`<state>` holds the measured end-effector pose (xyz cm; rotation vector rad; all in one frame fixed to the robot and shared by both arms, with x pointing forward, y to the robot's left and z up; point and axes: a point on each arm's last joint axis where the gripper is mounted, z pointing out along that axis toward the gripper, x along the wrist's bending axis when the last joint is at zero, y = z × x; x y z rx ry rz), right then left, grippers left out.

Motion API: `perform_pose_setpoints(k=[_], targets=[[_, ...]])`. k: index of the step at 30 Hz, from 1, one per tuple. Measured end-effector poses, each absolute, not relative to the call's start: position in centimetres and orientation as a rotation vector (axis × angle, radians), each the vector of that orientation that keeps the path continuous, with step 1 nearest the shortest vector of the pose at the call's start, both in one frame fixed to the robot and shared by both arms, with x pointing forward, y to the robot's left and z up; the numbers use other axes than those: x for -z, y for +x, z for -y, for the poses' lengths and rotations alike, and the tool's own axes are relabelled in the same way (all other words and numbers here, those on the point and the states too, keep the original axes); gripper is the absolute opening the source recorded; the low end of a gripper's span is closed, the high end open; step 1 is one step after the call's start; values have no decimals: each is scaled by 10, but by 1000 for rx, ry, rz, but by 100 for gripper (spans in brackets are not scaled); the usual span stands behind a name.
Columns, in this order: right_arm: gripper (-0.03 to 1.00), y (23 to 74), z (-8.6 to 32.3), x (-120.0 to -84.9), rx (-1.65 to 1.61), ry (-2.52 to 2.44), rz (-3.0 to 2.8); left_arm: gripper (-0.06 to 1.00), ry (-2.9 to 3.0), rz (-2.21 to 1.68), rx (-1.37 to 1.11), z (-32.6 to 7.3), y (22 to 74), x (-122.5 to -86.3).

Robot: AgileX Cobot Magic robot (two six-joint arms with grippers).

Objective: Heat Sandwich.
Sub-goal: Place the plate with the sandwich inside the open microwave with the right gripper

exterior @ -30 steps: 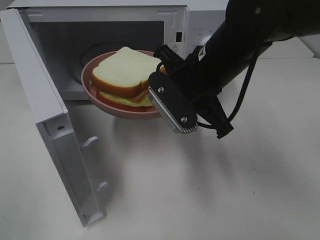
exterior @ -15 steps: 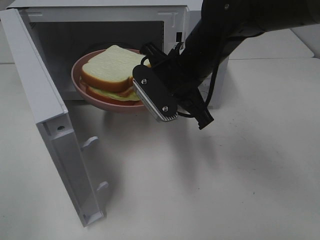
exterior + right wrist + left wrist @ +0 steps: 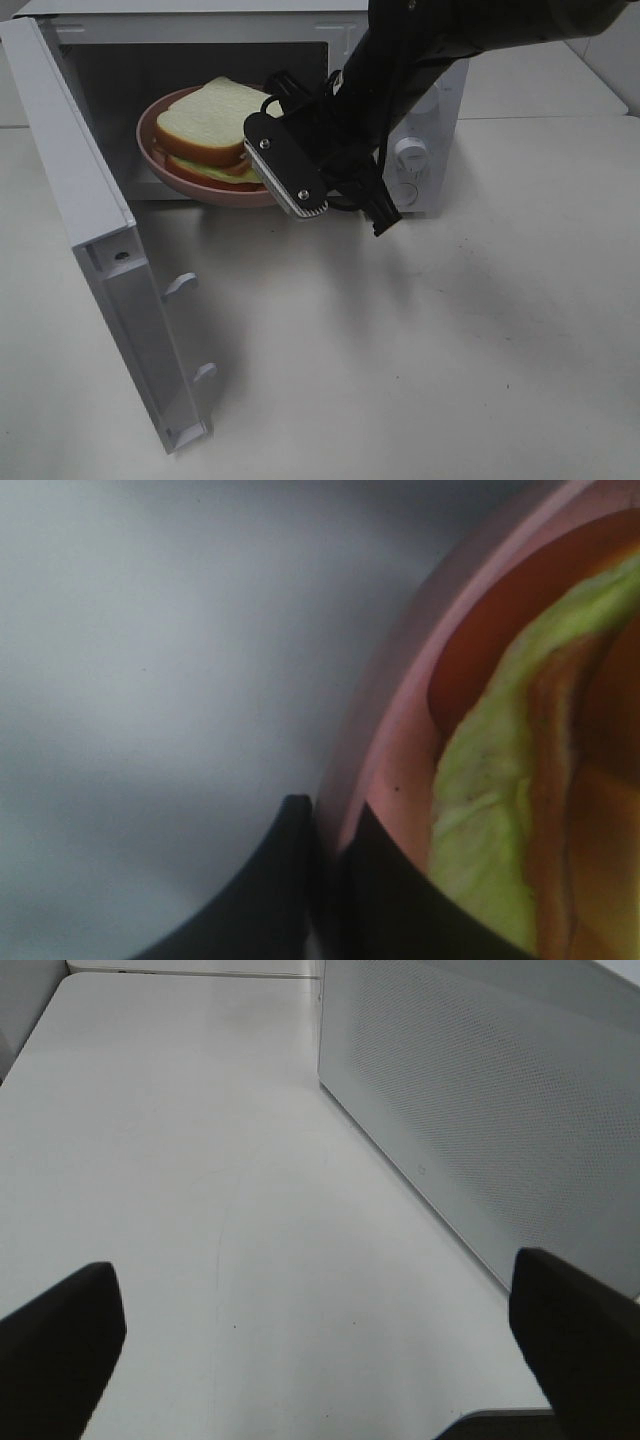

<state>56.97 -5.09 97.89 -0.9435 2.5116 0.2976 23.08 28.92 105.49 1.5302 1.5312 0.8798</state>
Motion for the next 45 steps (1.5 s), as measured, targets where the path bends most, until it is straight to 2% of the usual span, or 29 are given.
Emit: perform_pose_setpoints(k=[16,29,45], targets=[[2,601,16,-967,-263,-869,-2565,97,1530,-1531,-880,-289,231,-1055],[3,629,1,-966,-232,-707,-2578,97,1530,-1531,-880,-289,231,-1055],[3,655,-14,-947,-219,-535,-2616,97,1530,-1531,-880,-289,231,-1055]])
